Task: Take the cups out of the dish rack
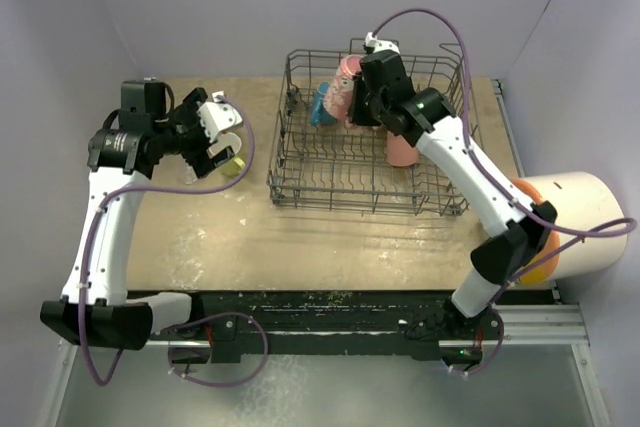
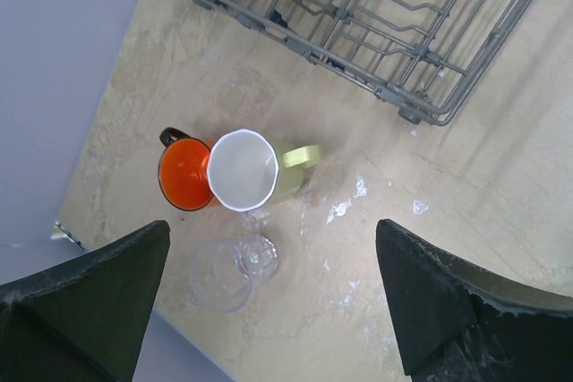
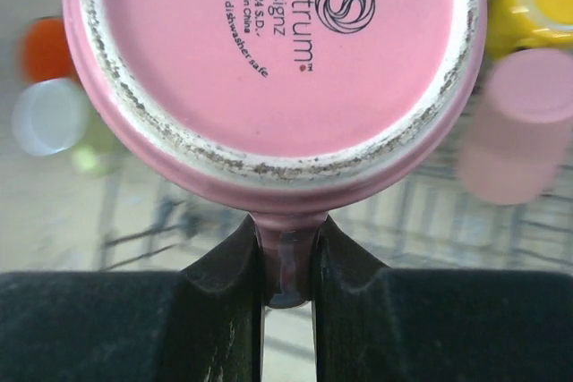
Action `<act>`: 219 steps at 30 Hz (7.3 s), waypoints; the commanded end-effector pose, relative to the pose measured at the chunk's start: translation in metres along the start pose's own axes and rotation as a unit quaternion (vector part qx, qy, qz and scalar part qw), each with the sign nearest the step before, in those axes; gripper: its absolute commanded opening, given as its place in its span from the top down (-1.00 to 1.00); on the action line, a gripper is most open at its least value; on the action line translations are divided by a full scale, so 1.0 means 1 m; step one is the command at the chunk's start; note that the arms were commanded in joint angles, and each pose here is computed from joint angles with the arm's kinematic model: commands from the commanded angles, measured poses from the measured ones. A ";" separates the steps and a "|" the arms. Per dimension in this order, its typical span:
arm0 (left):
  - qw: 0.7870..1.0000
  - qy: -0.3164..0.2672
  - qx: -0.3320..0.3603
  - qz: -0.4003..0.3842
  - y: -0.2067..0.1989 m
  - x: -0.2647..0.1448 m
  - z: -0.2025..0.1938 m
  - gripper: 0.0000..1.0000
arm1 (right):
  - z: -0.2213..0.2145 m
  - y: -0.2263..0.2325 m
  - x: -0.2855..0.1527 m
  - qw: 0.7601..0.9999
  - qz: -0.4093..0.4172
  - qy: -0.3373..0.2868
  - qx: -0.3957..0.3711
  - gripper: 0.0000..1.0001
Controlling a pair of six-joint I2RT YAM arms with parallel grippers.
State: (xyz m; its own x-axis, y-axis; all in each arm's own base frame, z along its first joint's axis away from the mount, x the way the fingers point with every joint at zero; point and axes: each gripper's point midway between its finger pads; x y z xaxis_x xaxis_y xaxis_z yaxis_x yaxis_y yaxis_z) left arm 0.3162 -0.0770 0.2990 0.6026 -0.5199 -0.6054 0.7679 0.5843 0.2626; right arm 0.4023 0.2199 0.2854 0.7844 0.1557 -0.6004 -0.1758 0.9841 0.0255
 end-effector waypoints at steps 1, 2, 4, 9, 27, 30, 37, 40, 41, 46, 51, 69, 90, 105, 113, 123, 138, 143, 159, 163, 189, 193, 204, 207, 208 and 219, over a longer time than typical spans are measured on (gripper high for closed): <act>0.995 -0.074 0.063 -0.010 -0.017 -0.019 0.029 -0.99 | 0.050 0.087 -0.081 0.971 0.199 -0.087 0.100 1.00; 0.993 -0.087 0.076 -0.013 -0.022 -0.023 0.033 -0.99 | 0.047 0.103 -0.090 0.961 0.238 -0.082 0.116 1.00; 0.988 -0.116 0.101 -0.019 -0.031 -0.032 0.042 -0.99 | 0.042 0.127 -0.106 0.937 0.305 -0.072 0.155 1.00; 0.977 -0.157 0.142 -0.027 -0.047 -0.045 0.054 -0.99 | 0.033 0.162 -0.139 0.882 0.418 -0.059 0.208 1.00; 0.943 -0.236 0.236 -0.007 -0.060 -0.062 0.078 -0.55 | 0.012 0.230 -0.217 0.691 0.649 0.012 0.317 1.00; 0.939 -0.244 0.241 0.000 -0.059 -0.063 0.082 -0.30 | 0.007 0.238 -0.227 0.665 0.670 0.020 0.329 1.00; 0.929 -0.266 0.256 0.034 -0.053 -0.070 0.091 0.83 | 0.003 0.246 -0.244 0.632 0.697 0.025 0.339 1.00; 0.928 -0.273 0.244 0.061 -0.043 -0.072 0.096 1.00 | -0.002 0.247 -0.240 0.651 0.681 0.036 0.334 0.60; 0.929 -0.274 0.238 0.073 -0.037 -0.072 0.097 1.00 | -0.005 0.246 -0.239 0.661 0.674 0.040 0.328 0.35; 0.950 -0.221 0.162 0.152 0.020 -0.059 0.093 1.00 | -0.014 0.221 -0.205 0.781 0.552 0.020 0.292 -0.59; 0.971 -0.103 0.062 0.206 0.091 -0.039 0.056 1.00 | -0.016 0.163 -0.173 0.869 0.418 -0.018 0.264 -0.69; 0.929 0.233 -0.176 0.225 0.256 0.031 -0.134 1.00 | -0.042 0.067 -0.128 0.959 0.210 -0.032 0.185 -0.69; 0.924 0.288 -0.199 0.155 0.249 0.109 -0.216 1.00 | -0.058 0.076 -0.097 0.967 0.199 -0.004 0.159 -0.68; 0.922 0.263 -0.215 0.184 0.260 0.103 -0.204 -0.85 | -0.055 0.063 -0.032 0.990 0.100 0.003 0.095 -0.74; 0.933 0.190 -0.197 0.235 0.261 0.034 -0.123 -0.99 | -0.037 0.064 0.078 0.999 -0.036 0.006 0.020 -0.67; 0.951 0.146 -0.223 0.157 0.156 -0.018 -0.085 -0.99 | -0.003 0.076 0.168 0.993 -0.108 -0.032 -0.017 -0.47; 0.956 0.149 -0.223 0.121 0.104 -0.033 -0.090 -0.99 | 0.010 0.059 0.215 0.988 -0.128 -0.080 -0.007 -0.28; 0.957 0.148 -0.221 0.120 0.099 -0.037 -0.089 -0.99 | 0.010 0.053 0.225 0.989 -0.125 -0.082 0.001 -0.16; 0.959 0.143 -0.213 0.122 0.095 -0.046 -0.081 -0.99 | 0.014 0.047 0.213 0.988 -0.128 -0.083 -0.018 0.64; 0.959 0.139 -0.215 0.120 0.093 -0.048 -0.077 -0.99 | 0.027 0.044 0.202 0.987 -0.129 -0.096 -0.019 0.92; 0.996 -0.020 -0.087 0.031 0.043 -0.047 -0.024 -0.99 | 0.107 0.091 -0.022 0.964 0.150 -0.172 0.140 1.00; 0.998 -0.062 -0.032 -0.002 0.019 -0.048 -0.012 -0.99 | 0.074 0.123 -0.067 0.929 0.287 -0.129 0.193 1.00; 0.975 -0.162 0.147 -0.025 -0.037 -0.078 0.023 -0.99 | 0.034 0.182 -0.181 0.779 0.543 -0.049 0.310 1.00; 0.967 -0.187 0.170 -0.033 -0.052 -0.086 0.033 -0.99 | 0.022 0.191 -0.190 0.748 0.570 -0.029 0.338 1.00; 0.964 -0.198 0.176 -0.033 -0.056 -0.088 0.037 -0.99 | 0.020 0.194 -0.193 0.741 0.575 -0.025 0.344 1.00; 0.946 -0.243 0.211 -0.025 -0.072 -0.106 0.058 -0.94 | 0.018 0.218 -0.221 0.673 0.632 -0.008 0.384 1.00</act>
State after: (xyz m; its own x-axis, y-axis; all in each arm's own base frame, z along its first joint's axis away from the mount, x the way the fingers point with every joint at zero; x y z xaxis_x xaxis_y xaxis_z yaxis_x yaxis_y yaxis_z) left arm 0.2143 -0.0902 0.3740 0.5481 -0.7835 -0.2929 0.7719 0.3390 0.5378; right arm 0.2221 0.4069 0.3652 0.3632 0.9310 0.0364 -0.2626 0.0648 0.9627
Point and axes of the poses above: each gripper's point midway between its finger pads, its own x axis out along the fingers, its own y axis along the line the jaws close on, z = x × y, and after that the axes turned 9 degrees about -x, right-handed
